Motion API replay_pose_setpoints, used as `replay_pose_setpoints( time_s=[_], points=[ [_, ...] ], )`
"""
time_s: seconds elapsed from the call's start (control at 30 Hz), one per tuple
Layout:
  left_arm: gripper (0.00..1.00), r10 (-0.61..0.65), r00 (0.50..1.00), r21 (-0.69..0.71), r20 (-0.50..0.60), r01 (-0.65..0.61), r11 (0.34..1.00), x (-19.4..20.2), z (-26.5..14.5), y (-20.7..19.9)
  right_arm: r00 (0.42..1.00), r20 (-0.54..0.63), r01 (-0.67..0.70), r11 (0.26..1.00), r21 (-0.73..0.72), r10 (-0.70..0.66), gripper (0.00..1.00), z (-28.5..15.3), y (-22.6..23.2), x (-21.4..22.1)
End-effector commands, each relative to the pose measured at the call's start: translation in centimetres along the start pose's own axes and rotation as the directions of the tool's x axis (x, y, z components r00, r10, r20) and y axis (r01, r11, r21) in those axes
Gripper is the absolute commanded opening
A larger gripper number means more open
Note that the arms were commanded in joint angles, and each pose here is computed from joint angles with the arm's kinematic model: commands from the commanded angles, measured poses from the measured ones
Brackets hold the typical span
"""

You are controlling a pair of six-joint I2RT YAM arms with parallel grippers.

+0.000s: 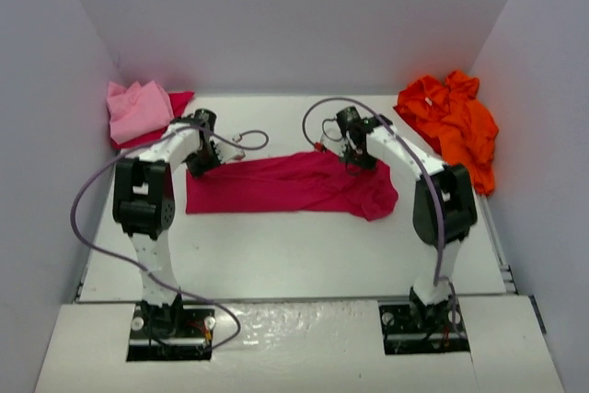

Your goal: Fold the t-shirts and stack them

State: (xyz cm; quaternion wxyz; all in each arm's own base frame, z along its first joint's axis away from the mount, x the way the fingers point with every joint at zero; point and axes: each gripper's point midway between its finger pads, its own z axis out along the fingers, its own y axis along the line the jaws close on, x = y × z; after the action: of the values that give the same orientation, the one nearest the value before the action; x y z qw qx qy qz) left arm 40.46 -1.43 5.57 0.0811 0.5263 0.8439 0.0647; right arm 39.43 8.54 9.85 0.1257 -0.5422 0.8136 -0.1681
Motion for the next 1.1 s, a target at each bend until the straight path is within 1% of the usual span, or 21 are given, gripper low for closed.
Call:
replay_pose_setpoints(
  time_s=[0.0,0.17,0.33,0.47,0.5,0.53,0.57,0.6,0.63,0.67,0.7,0.77,0.8,0.83,0.93,1.0,1.03,1.07],
  points=[
    [0.00,-0.037,0.999,-0.046,0.017,0.038,0.998,0.1,-1.1,2.7,0.994,-0.020,-0.103,0.993,0.053,0.104,0.00,1.5,-3.6,0.2],
    [0.00,-0.044,0.999,-0.043,0.027,0.045,0.998,0.1,-0.8,3.6,0.990,-0.005,-0.138,0.988,0.071,0.138,0.00,1.9,-5.6,0.2],
    [0.00,-0.077,0.995,-0.062,0.068,0.081,0.995,0.4,-1.2,4.7,0.987,-0.001,-0.159,0.984,0.086,0.159,0.00,1.8,-6.6,0.8],
    [0.00,-0.088,0.994,-0.074,0.059,0.092,0.993,0.5,-0.5,5.5,0.984,-0.004,-0.177,0.981,0.081,0.178,0.00,2.7,-7.1,0.8],
    [0.00,-0.098,0.994,-0.068,0.052,0.101,0.993,0.3,-0.1,6.0,0.982,-0.008,-0.187,0.979,0.081,0.189,0.03,3.3,-7.1,0.5],
    [0.00,-0.109,0.993,-0.054,0.040,0.112,0.992,0.2,0.6,5.9,0.981,-0.010,-0.193,0.978,0.082,0.195,0.11,3.6,-7.1,0.3],
    [0.00,-0.122,0.992,-0.056,0.038,0.124,0.991,0.0,0.7,6.3,0.978,-0.014,-0.207,0.975,0.086,0.209,0.23,3.9,-7.3,0.2],
    [0.04,-0.136,0.990,-0.072,0.046,0.139,0.988,-0.3,0.5,7.1,0.973,-0.024,-0.226,0.970,0.093,0.229,0.37,4.3,-7.4,0.3],
    [0.19,-0.168,0.984,-0.097,0.066,0.174,0.980,-0.7,0.3,7.9,0.970,-0.023,-0.240,0.965,0.107,0.243,0.53,4.5,-7.7,0.3],
    [0.39,-0.202,0.974,-0.135,0.103,0.214,0.967,-1.3,-0.1,9.0,0.967,-0.010,-0.252,0.960,0.126,0.255,0.64,4.4,-8.2,0.1],
    [0.55,-0.211,0.969,-0.160,0.133,0.231,0.960,-1.6,-0.6,9.6,0.966,0.005,-0.257,0.956,0.142,0.259,0.67,4.0,-8.6,0.1],
    [0.72,-0.222,0.958,-0.197,0.180,0.256,0.947,-2.1,-1.3,10.3,0.964,0.017,-0.263,0.948,0.180,0.264,0.69,3.5,-9.2,0.2],
    [0.77,-0.227,0.950,-0.226,0.213,0.274,0.935,-2.4,-1.9,10.8,0.963,0.026,-0.269,0.941,0.204,0.269,0.70,3.2,-9.6,0.3],
    [0.79,-0.232,0.937,-0.270,0.261,0.302,0.914,-2.9,-3.1,11.9,0.960,0.042,-0.278,0.934,0.225,0.276,0.70,2.8,-10.0,0.3],
    [0.78,-0.253,0.905,-0.305,0.341,0.361,0.881,-3.8,-5.6,12.9,0.953,0.076,-0.304,0.921,0.243,0.295,0.67,1.8,-10.4,0.3],
    [0.76,-0.253,0.893,-0.315,0.371,0.378,0.871,-4.0,-6.9,13.2,0.946,0.109,-0.324,0.911,0.255,0.306,0.63,0.5,-10.8,0.2],
    [0.74,-0.250,0.890,-0.319,0.382,0.381,0.868,-4.1,-7.4,13.1,0.942,0.125,-0.333,0.908,0.254,0.310,0.58,0.0,-10.8,0.1],
    [0.69,-0.246,0.886,-0.320,0.393,0.383,0.867,-4.3,-8.2,13.0,0.936,0.152,-0.347,0.905,0.246,0.318,0.43,-0.8,-10.7,0.0]
  ],
)
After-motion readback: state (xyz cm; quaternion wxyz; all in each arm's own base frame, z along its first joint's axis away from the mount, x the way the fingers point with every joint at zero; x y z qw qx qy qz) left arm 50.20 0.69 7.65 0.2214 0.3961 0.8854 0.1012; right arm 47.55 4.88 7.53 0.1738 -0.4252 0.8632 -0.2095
